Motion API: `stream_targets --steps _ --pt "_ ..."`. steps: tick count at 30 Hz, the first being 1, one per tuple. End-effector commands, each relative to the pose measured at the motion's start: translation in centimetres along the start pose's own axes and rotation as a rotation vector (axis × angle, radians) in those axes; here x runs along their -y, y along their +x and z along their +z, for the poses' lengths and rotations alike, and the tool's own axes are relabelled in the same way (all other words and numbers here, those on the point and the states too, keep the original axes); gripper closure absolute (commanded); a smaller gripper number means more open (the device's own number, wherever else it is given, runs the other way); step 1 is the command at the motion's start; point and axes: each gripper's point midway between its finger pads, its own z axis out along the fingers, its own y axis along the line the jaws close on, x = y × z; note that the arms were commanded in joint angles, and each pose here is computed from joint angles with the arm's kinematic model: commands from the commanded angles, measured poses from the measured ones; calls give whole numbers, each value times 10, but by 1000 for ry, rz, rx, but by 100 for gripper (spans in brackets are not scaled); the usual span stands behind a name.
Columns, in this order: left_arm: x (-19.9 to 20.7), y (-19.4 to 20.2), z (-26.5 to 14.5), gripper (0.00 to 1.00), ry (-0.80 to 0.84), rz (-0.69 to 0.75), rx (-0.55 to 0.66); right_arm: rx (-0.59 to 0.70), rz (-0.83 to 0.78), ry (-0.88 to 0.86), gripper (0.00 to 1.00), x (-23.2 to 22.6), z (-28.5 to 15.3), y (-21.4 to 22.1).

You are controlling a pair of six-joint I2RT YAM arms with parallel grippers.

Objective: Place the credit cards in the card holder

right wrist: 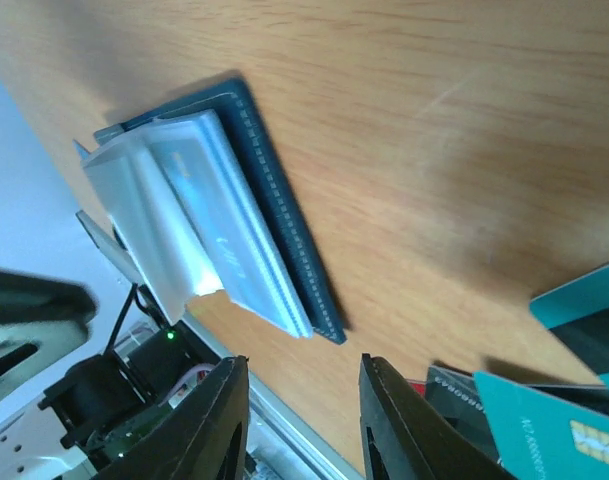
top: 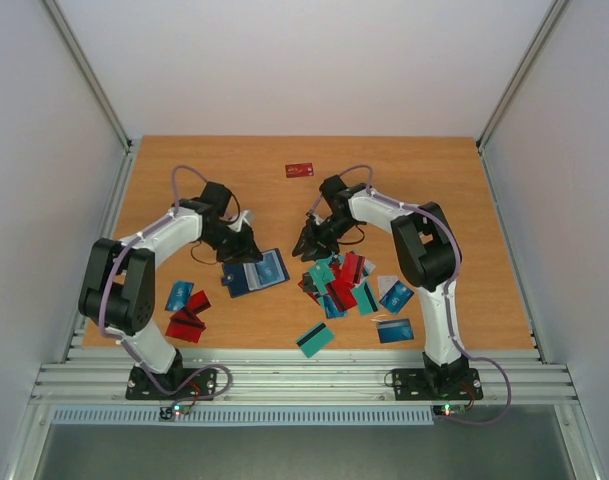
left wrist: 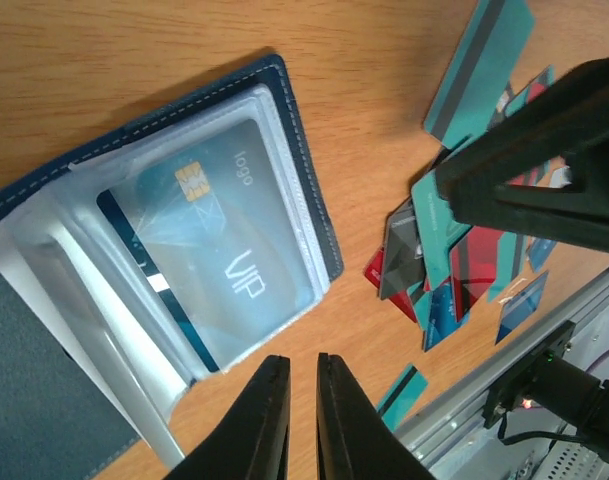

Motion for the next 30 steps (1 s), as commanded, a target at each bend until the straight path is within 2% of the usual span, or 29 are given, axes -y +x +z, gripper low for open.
stream_targets --steps 1,13,30 --pt "-14 -3 18 90 -11 16 -7 2 -65 -21 65 -21 -11 13" --pt "-36 -1 39 99 -52 -1 -37 -3 -59 -12 64 -23 -14 17" --pt "-50 4 44 100 -99 -15 -54 -11 -57 -8 64 -22 -10 16"
